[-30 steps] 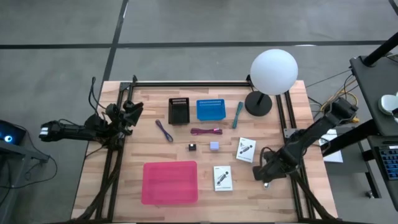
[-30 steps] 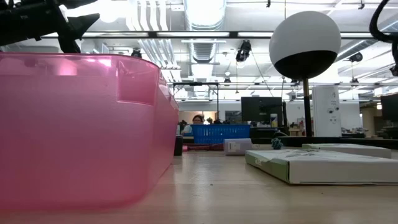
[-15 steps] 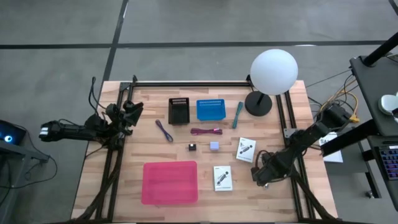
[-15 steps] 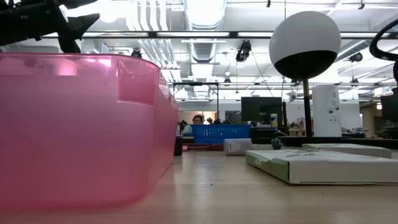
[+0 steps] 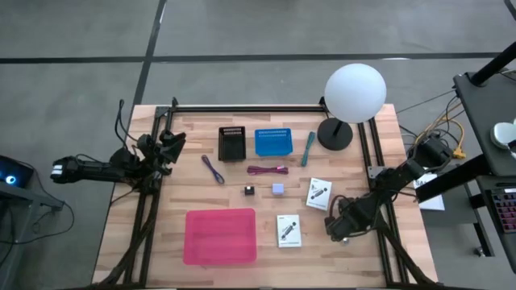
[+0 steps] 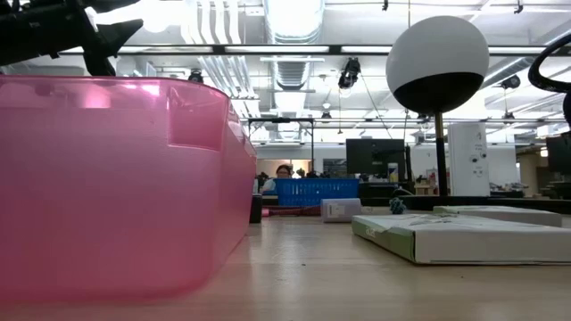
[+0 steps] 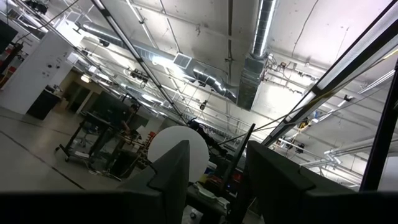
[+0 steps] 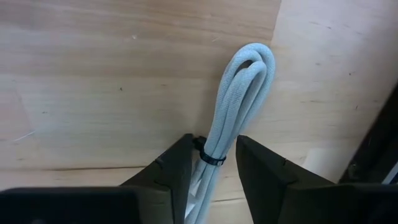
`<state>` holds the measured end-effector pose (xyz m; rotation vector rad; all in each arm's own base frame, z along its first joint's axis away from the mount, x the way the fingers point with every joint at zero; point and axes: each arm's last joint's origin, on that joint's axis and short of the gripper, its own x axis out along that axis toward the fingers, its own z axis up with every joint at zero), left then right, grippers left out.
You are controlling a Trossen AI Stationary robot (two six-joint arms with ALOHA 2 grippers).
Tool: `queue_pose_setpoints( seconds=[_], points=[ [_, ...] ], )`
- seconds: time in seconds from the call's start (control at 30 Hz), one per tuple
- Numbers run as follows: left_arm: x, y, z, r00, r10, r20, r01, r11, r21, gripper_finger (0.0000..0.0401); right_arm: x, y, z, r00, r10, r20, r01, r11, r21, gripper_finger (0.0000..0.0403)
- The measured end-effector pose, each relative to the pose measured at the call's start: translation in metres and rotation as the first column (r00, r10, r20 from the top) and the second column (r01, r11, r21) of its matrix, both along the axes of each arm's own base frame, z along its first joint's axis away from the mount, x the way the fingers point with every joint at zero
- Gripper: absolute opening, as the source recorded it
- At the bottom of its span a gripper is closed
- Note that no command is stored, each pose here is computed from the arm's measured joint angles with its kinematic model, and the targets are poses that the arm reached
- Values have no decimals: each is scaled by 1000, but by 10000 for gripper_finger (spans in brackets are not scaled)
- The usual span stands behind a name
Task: Pick and place items into bin
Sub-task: Put the white charger cable into the pink bin
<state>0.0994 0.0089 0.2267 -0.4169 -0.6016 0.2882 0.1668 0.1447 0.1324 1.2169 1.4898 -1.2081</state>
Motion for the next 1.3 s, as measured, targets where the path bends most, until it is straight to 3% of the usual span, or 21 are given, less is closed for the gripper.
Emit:
queue_pose_setpoints(
  seconds=[0.37,0.63,0.93,1.13,1.3],
  points=[
    [0,0,0,1000,0,-1,0,1000,0,144,1,1,0,1000,9,14,-9,1000,7,41],
    [0,0,0,1000,0,-1,0,1000,0,144,3,2,3,999,9,50,-10,1000,28,33],
    [0,0,0,1000,-1,-2,1,1000,0,144,24,14,33,969,30,244,-34,999,13,35],
    [0,0,0,1000,-1,0,1,1000,0,144,39,19,53,900,85,428,-35,992,-125,36],
    [0,0,0,1000,-1,1,1,1000,-1,144,50,18,67,809,190,556,-14,953,-304,37]
  ],
)
